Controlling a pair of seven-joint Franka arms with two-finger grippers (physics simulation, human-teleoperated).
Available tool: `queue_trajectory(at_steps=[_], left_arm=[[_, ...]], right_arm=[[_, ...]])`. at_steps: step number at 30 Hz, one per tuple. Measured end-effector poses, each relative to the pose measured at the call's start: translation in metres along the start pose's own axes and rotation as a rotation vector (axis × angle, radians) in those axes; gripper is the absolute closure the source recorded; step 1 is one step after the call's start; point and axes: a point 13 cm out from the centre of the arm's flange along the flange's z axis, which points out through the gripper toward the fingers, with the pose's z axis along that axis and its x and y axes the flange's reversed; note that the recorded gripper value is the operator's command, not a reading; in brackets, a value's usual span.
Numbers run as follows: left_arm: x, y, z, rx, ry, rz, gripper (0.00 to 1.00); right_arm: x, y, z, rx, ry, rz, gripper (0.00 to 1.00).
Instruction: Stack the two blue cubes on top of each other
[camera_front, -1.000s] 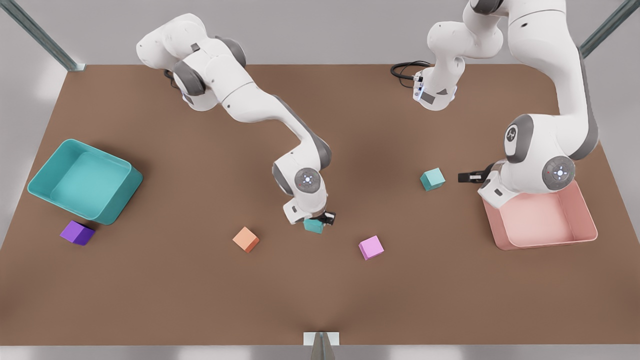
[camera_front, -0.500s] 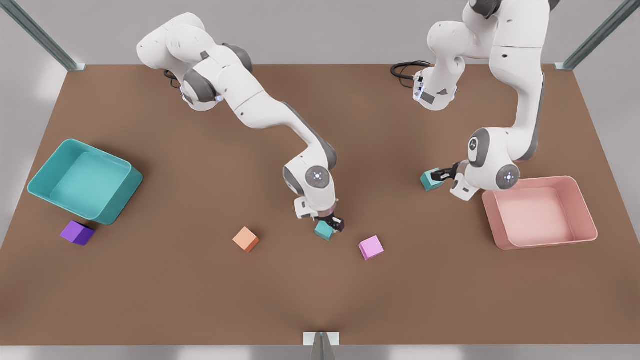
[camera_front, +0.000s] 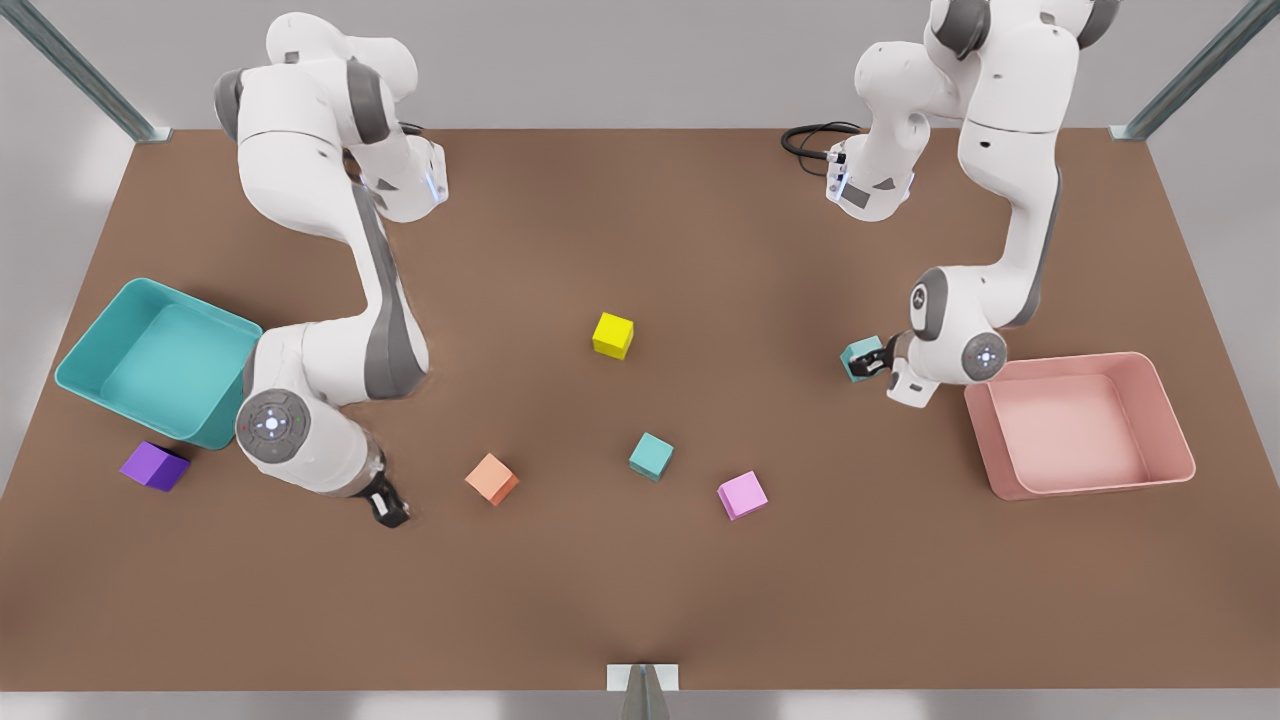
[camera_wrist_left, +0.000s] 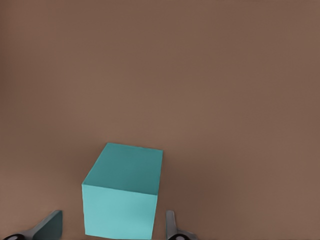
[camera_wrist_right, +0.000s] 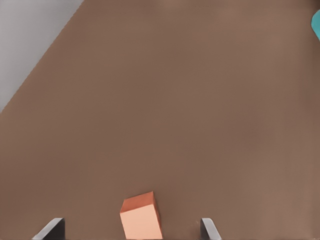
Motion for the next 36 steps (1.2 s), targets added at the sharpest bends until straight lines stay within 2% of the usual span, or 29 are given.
queue_trajectory(at_steps=[2,4,6,11,13,17,22,27,32,36], left_arm=[[0.0,-0.001,0.009,-0.01,0.005,-0.007,0.0],[0.0,-0.001,0.014,-0.014,0.006,-0.016,0.0],[-0.002,0.0,0.023,-0.019,0.013,-0.03,0.0],[-0.004,-0.002,0.033,-0.007,0.02,-0.061,0.0],[-0.005,-0.003,0.035,0.0,0.021,-0.071,0.15],[-0.006,-0.005,0.041,-0.001,0.021,-0.076,0.23],[-0.01,-0.013,0.023,0.023,-0.014,-0.054,0.26],[-0.014,-0.037,-0.028,0.054,-0.112,0.027,0.26],[0.014,-0.189,-0.13,0.087,-0.298,0.311,0.26],[0.041,-0.328,-0.153,0.107,-0.385,0.481,0.25]], right_arm=[[-0.016,-0.041,-0.085,-0.025,-0.011,-0.058,0.0],[0.0,-0.094,-0.171,-0.075,0.014,-0.148,0.0],[0.022,-0.162,-0.219,-0.078,0.033,-0.236,0.0],[0.03,-0.208,-0.21,0.0,0.043,-0.407,0.0],[0.029,-0.208,-0.205,0.015,0.044,-0.469,0.0],[0.033,-0.206,-0.2,0.029,0.048,-0.583,0.0],[0.04,-0.201,-0.197,0.035,0.054,-0.7,0.0],[0.036,-0.203,-0.195,0.036,0.058,-0.77,0.0],[0.023,-0.209,-0.196,0.032,0.057,-0.805,0.0],[0.018,-0.209,-0.193,0.034,0.061,-0.834,0.0]])
